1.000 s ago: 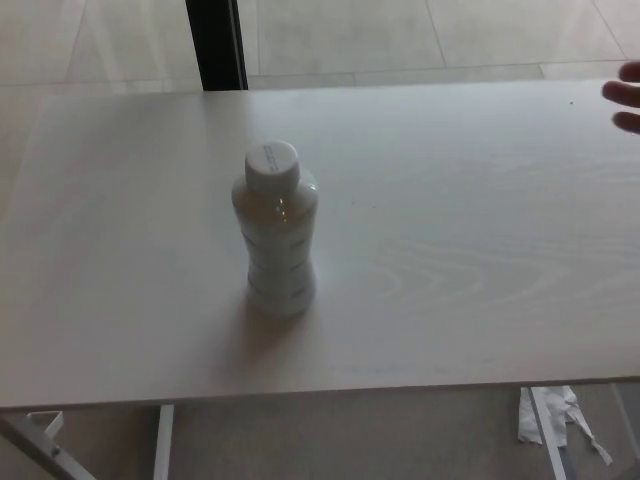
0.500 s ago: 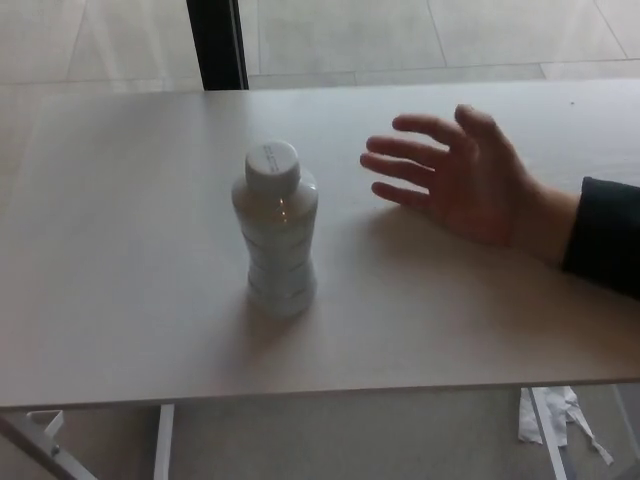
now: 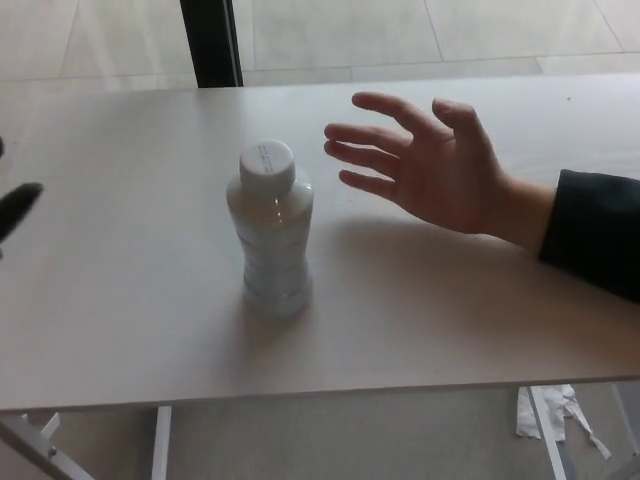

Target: Pick up a bottle and hand it

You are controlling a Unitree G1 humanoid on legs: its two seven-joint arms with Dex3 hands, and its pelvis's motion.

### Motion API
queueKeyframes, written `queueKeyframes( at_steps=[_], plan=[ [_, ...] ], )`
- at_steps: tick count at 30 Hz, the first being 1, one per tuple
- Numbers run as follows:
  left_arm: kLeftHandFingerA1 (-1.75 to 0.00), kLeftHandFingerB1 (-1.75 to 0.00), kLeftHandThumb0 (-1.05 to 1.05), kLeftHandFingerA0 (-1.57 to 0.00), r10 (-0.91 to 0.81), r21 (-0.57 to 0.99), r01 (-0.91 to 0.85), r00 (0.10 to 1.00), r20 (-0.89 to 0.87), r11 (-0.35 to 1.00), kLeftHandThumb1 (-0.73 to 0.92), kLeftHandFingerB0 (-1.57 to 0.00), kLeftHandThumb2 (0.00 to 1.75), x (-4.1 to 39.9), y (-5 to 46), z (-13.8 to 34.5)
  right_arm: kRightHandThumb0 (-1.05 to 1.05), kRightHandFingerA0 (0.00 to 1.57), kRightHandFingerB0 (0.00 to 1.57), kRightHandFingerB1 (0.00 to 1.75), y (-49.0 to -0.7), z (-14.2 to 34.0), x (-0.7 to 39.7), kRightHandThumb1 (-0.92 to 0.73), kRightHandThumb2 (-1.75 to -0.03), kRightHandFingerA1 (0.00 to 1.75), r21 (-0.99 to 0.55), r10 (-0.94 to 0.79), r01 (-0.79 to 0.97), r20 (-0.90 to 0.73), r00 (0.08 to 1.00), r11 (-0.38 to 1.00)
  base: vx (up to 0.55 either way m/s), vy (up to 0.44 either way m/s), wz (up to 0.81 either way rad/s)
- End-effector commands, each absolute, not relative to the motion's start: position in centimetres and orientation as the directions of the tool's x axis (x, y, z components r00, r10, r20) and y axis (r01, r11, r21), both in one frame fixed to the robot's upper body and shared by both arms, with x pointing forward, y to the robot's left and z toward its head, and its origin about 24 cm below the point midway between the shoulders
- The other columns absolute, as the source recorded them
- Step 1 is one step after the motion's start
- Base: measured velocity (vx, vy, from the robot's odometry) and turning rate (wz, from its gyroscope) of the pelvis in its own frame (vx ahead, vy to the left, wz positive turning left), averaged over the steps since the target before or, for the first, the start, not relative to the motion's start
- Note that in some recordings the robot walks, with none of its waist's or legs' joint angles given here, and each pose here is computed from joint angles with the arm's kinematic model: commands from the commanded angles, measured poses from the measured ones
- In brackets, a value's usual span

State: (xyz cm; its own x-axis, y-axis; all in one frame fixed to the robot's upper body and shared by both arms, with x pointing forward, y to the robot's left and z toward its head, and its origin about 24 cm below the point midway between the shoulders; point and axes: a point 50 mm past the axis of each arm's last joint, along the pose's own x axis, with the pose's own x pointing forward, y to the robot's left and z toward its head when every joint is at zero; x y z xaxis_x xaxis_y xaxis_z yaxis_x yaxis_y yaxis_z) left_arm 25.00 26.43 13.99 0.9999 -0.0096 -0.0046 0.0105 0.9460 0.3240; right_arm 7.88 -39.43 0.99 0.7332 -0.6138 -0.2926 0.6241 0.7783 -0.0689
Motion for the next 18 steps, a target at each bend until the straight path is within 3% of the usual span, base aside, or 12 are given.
queueKeyframes(
  at_steps=[1, 2, 3, 5, 6, 7, 8, 11, 14, 15, 17, 18],
  plan=[
    [-0.53, -0.50, -0.39, -0.03, -0.131, 0.484, 0.212, 0.972, -0.194, 0.849, 0.20, 0.00, 0.87, 25.9, 23.2, 11.6, -0.46, 0.48, 0.37, 0.32, -39.7, 1.2, 7.9, -0.52, -0.56, 0.47, -0.022, -0.610, 0.631, -0.287, 0.739, 0.775, 0.00, 0.000, 0.00],
    [-0.53, -0.32, -0.87, -0.22, -0.158, 0.523, 0.252, 0.963, -0.219, 0.814, 0.47, -0.08, 0.82, 26.0, 22.6, 11.2, -0.46, 0.47, 0.37, 0.32, -39.7, 1.2, 8.0, -0.51, -0.56, 0.47, -0.022, -0.610, 0.632, -0.289, 0.738, 0.775, 0.00, 0.000, 0.00],
    [-0.58, -0.27, -0.78, -0.44, -0.181, 0.551, 0.287, 0.954, -0.240, 0.783, 0.49, -0.11, 0.56, 26.1, 22.1, 10.8, -0.48, 0.47, 0.37, 0.32, -39.6, 1.3, 8.1, -0.51, -0.56, 0.48, -0.034, -0.608, 0.626, -0.287, 0.740, 0.779, 0.00, 0.000, 0.00],
    [-0.63, -0.27, -0.82, -0.50, -0.192, 0.581, 0.311, 0.947, -0.258, 0.752, 0.49, -0.11, 0.56, 26.3, 21.6, 10.5, -0.48, 0.47, 0.37, 0.32, -39.6, 1.3, 8.0, -0.51, -0.55, 0.48, -0.035, -0.612, 0.631, -0.287, 0.737, 0.775, 0.00, 0.000, 0.00],
    [-1.05, -0.33, -0.81, -0.79, -0.200, 0.593, 0.322, 0.944, -0.263, 0.738, 0.39, -0.04, 0.83, 26.3, 21.4, 10.4, -0.48, 0.47, 0.37, 0.32, -39.6, 1.3, 8.0, -0.51, -0.55, 0.48, -0.035, -0.612, 0.631, -0.287, 0.737, 0.775, 0.00, 0.000, 0.00],
    [-1.15, -0.22, -0.92, -0.79, -0.207, 0.609, 0.341, 0.937, -0.281, 0.716, 0.43, -0.03, 0.85, 26.3, 21.2, 10.1, -0.48, 0.47, 0.37, 0.32, -39.5, 1.2, 8.0, -0.51, -0.55, 0.48, -0.035, -0.610, 0.629, -0.290, 0.737, 0.777, 0.00, 0.000, 0.00],
    [-0.62, -0.31, -0.67, -0.13, -0.211, 0.636, 0.358, 0.931, -0.297, 0.684, 0.36, 0.00, 0.88, 26.4, 21.0, 9.7, -0.57, 0.42, 0.30, 0.45, -39.7, 1.2, 7.9, -0.39, -0.74, 0.55, -0.065, -0.627, 0.634, -0.258, 0.735, 0.770, 0.00, 0.000, 0.00],
    [-0.57, -0.31, -0.80, -0.04, -0.212, 0.644, 0.381, 0.921, -0.326, 0.663, 0.50, -0.02, 0.56, 26.4, 21.2, 9.4, -0.46, 0.41, 0.39, 0.34, -39.3, 1.4, 8.2, -0.53, -0.57, 0.51, -0.085, -0.633, 0.632, -0.226, 0.741, 0.770, 0.00, 0.000, 0.00],
    [-0.47, -0.18, -0.69, -0.01, -0.172, 0.647, 0.405, 0.903, -0.393, 0.646, 0.38, -0.05, 0.86, 26.5, 21.5, 8.5, -0.55, 0.43, 0.31, 0.46, -39.5, 1.2, 8.1, -0.40, -0.77, 0.57, -0.083, -0.628, 0.627, -0.222, 0.746, 0.774, 0.00, 0.000, 0.00],
    [-0.48, -0.17, -0.69, -0.01, -0.168, 0.651, 0.408, 0.902, -0.399, 0.640, 0.37, -0.04, 0.87, 26.6, 21.5, 8.3, -0.45, 0.48, 0.37, 0.32, -39.4, 1.3, 8.1, -0.52, -0.56, 0.48, -0.086, -0.628, 0.626, -0.224, 0.746, 0.775, 0.00, 0.000, 0.00],
    [-0.46, -0.14, -0.72, -0.01, -0.154, 0.669, 0.405, 0.902, -0.403, 0.624, 0.38, 0.00, 0.88, 26.9, 21.6, 7.9, -0.51, 0.44, 0.31, 0.46, -39.3, 1.4, 8.2, -0.40, -0.76, 0.56, -0.085, -0.627, 0.626, -0.229, 0.745, 0.775, 0.00, 0.000, 0.00],
    [-0.45, -0.13, -0.73, -0.01, -0.139, 0.684, 0.391, 0.909, -0.394, 0.616, 0.39, 0.00, 0.88, 27.1, 21.5, 7.7, -0.45, 0.45, 0.38, 0.32, -39.4, 1.2, 8.2, -0.52, -0.56, 0.48, -0.083, -0.628, 0.628, -0.234, 0.742, 0.774, 0.00, 0.000, 0.00]
  ],
)
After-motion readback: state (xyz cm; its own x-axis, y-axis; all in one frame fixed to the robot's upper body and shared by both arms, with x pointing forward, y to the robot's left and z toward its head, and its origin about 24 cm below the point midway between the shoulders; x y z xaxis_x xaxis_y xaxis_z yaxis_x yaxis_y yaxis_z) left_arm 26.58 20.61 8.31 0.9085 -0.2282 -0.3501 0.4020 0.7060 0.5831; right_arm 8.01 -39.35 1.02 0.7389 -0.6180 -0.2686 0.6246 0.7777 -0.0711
